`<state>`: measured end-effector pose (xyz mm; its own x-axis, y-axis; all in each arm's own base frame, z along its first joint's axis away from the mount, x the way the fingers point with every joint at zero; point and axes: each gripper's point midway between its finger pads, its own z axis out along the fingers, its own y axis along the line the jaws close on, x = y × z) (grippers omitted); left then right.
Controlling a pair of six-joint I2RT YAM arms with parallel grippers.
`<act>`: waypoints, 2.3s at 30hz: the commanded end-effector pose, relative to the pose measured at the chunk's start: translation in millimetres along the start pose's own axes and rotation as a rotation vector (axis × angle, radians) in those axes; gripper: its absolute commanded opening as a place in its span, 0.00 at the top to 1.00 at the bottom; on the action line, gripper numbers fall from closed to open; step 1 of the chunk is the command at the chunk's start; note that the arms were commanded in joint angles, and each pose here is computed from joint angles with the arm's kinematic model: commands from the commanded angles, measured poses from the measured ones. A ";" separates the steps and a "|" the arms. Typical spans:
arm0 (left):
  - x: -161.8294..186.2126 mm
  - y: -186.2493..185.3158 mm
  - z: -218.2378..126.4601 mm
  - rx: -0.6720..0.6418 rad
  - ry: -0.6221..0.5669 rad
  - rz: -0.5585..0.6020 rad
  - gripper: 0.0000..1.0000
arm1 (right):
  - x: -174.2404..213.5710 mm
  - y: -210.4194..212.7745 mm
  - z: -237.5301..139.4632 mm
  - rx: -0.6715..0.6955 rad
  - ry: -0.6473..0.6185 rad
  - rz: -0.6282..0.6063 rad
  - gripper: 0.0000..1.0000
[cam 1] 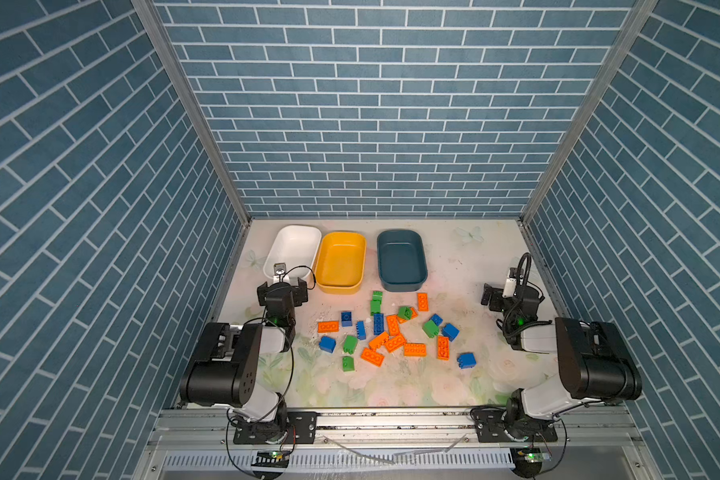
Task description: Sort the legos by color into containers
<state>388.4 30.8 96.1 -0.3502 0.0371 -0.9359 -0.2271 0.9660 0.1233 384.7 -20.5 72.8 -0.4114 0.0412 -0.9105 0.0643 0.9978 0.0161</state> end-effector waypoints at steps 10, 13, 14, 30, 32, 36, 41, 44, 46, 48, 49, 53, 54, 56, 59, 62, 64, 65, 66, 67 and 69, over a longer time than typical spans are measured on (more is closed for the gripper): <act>-1.3 0.3 -1.4 0.003 -0.011 0.002 0.01 | -17.1 3.4 4.1 -0.016 -0.041 -0.023 0.01; -0.1 0.2 -1.2 0.003 -0.007 0.004 0.01 | -18.0 3.6 4.2 -0.018 -0.043 -0.022 0.01; 0.4 0.2 -1.3 0.003 -0.006 0.004 0.01 | -17.4 3.6 4.1 -0.017 -0.042 -0.022 0.01; -32.3 26.5 -27.4 -0.099 -0.010 -0.055 0.01 | -48.7 9.1 -8.5 -0.041 0.055 -0.017 0.01; -43.5 47.6 -39.0 -0.207 0.032 -0.112 0.01 | -61.4 10.7 -10.2 -0.043 0.113 0.065 0.01; -66.1 58.5 -50.9 -0.258 0.090 -0.175 0.01 | -85.1 37.8 -3.1 -0.141 0.186 0.231 0.01; -81.7 28.6 -34.8 -0.124 0.260 -0.180 0.01 | -112.0 102.6 10.0 -0.284 0.203 0.337 0.01; -80.8 -0.7 -18.6 0.004 0.388 -0.153 0.01 | -116.7 148.3 15.8 -0.367 0.260 0.364 0.01; -81.1 -20.1 -9.1 0.091 0.456 -0.140 0.01 | -116.1 174.7 18.4 -0.413 0.304 0.378 0.01; -74.5 -34.2 1.2 0.149 0.515 -0.115 0.01 | -115.2 200.0 17.6 -0.469 0.345 0.362 0.01; -73.3 -39.9 6.2 0.174 0.532 -0.099 0.01 | -114.0 210.1 16.7 -0.487 0.365 0.348 0.01; -60.0 -67.0 26.1 0.298 0.622 -0.038 0.01 | -113.0 240.4 9.9 -0.549 0.413 0.286 0.01; -57.5 -73.1 30.1 0.327 0.643 -0.029 0.03 | -113.0 244.7 7.5 -0.558 0.420 0.273 0.01; -50.0 -80.4 39.8 0.351 0.679 -0.017 0.04 | -113.4 249.0 2.5 -0.564 0.426 0.251 0.01; -40.5 -89.1 52.4 0.374 0.710 0.002 0.09 | -112.6 247.7 -3.6 -0.550 0.426 0.232 0.01; -31.5 -98.4 60.7 0.395 0.738 0.023 0.17 | -111.1 241.9 -8.3 -0.530 0.426 0.223 0.01; -23.8 -106.6 63.4 0.410 0.754 0.046 0.24 | -109.0 237.6 -10.8 -0.514 0.427 0.213 0.01; -20.9 -109.1 64.2 0.413 0.761 0.055 0.27 | -108.7 235.8 -11.7 -0.507 0.426 0.210 0.01; -16.3 -112.3 64.9 0.415 0.773 0.065 0.32 | -108.1 234.1 -12.5 -0.500 0.425 0.206 0.01; -14.7 -114.3 65.4 0.418 0.777 0.071 0.35 | -107.2 232.8 -12.8 -0.495 0.426 0.205 0.01; -9.9 -122.3 64.6 0.433 0.788 0.092 0.43 | -104.9 232.2 -13.6 -0.493 0.429 0.203 0.01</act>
<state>482.6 -57.6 73.7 -0.8959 0.0372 -0.4427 0.0886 0.9914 -0.0960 437.9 214.5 170.7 -0.7766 0.1619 -0.6088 -0.1976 0.8550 0.4795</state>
